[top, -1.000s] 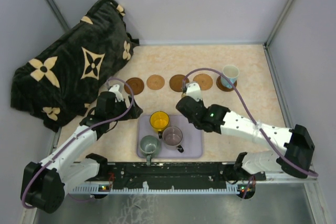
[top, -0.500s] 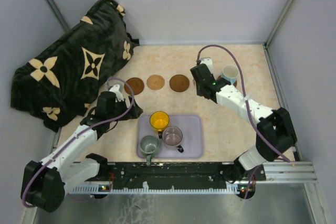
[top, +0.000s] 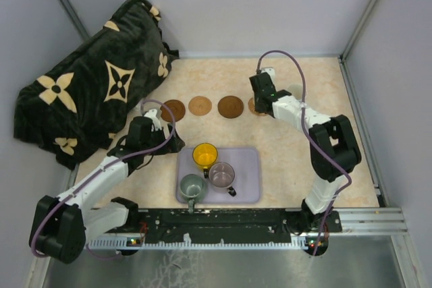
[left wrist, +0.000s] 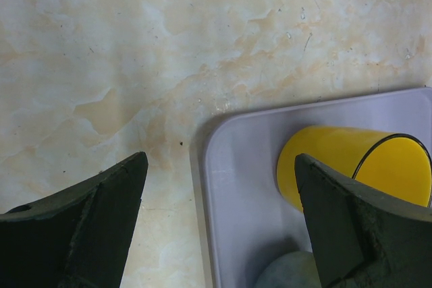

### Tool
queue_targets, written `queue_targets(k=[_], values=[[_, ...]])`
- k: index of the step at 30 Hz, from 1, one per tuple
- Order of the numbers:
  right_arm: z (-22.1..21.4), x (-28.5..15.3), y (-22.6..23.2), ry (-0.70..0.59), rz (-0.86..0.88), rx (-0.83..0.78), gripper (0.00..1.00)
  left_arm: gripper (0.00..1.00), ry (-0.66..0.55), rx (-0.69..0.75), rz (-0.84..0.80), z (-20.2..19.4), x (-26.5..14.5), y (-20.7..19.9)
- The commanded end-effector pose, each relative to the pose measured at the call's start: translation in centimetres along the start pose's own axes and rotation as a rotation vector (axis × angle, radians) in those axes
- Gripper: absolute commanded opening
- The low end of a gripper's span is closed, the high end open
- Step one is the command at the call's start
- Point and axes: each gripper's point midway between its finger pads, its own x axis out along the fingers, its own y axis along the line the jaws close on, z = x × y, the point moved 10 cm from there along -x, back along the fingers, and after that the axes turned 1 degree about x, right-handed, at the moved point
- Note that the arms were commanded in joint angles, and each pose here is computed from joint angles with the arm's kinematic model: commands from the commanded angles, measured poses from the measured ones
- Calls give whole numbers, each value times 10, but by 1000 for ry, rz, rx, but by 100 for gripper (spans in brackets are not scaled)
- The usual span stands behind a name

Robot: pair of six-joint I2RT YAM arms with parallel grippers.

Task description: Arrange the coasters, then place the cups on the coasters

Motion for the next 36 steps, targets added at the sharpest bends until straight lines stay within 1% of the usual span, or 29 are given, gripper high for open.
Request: queue_targets(k=[1, 16, 36], values=[[41, 2, 5, -179, 18, 67, 0, 96, -48, 22, -24, 14, 1, -7], [33, 21, 6, -200, -9, 83, 0, 96, -42, 27, -14, 13, 1, -5], [18, 20, -1, -198, -14, 92, 0, 96, -38, 21, -15, 10, 0, -5]])
